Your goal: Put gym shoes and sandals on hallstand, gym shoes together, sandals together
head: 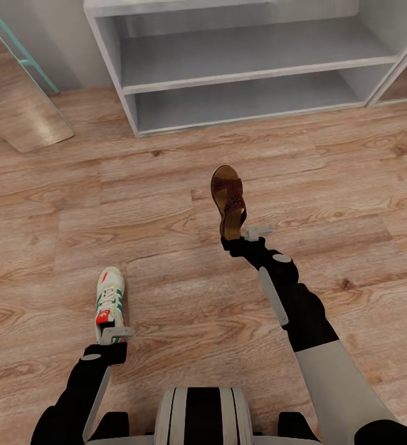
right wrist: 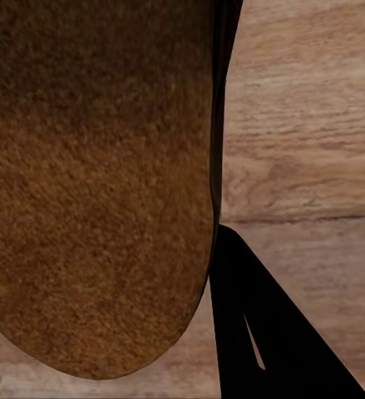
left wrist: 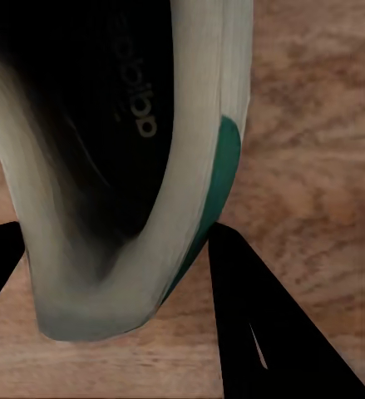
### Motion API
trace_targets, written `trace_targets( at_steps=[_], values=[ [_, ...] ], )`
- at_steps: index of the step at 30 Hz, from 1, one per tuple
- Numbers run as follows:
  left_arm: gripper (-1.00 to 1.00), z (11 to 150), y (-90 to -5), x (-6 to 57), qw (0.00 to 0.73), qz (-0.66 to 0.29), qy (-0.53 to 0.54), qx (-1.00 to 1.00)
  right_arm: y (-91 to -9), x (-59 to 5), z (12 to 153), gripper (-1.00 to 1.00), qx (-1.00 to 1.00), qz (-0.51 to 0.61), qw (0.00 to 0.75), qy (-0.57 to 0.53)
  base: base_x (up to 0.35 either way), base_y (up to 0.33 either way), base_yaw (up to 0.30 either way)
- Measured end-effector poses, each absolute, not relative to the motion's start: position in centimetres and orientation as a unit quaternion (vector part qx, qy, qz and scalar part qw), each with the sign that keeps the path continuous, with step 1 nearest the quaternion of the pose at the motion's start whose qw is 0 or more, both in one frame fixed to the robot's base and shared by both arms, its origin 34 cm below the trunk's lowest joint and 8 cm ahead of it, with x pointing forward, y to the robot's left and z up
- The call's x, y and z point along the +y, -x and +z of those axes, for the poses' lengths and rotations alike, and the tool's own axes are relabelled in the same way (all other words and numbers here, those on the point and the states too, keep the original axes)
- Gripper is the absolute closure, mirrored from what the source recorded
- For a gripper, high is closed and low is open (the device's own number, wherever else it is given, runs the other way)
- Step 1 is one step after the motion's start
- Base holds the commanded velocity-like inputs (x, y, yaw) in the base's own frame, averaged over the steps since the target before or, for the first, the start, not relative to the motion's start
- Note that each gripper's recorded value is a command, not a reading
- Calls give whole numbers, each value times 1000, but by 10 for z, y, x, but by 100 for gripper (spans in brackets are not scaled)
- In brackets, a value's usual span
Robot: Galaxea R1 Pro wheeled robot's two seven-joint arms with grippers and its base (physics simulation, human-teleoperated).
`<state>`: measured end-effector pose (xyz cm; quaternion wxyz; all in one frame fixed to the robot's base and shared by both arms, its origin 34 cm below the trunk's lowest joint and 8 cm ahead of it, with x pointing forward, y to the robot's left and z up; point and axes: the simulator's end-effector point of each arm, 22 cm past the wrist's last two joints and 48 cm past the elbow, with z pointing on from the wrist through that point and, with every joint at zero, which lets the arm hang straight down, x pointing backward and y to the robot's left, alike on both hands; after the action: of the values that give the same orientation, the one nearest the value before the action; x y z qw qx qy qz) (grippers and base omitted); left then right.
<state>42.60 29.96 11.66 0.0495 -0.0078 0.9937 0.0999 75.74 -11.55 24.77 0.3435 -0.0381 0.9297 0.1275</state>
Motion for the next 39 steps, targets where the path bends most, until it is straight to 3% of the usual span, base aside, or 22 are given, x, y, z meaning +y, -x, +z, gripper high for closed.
trace_targets(
  at_steps=[8, 39],
  values=[
    [100, 134, -475, 299, 89, 97, 15, 991, -765, -115, 270, 100, 924, 127, 358, 40, 0, 0, 0],
    [100, 192, -514, 298, 134, 95, 20, 986, -784, -114, 346, 100, 911, 127, 390, 46, 0, 0, 0]
  ],
)
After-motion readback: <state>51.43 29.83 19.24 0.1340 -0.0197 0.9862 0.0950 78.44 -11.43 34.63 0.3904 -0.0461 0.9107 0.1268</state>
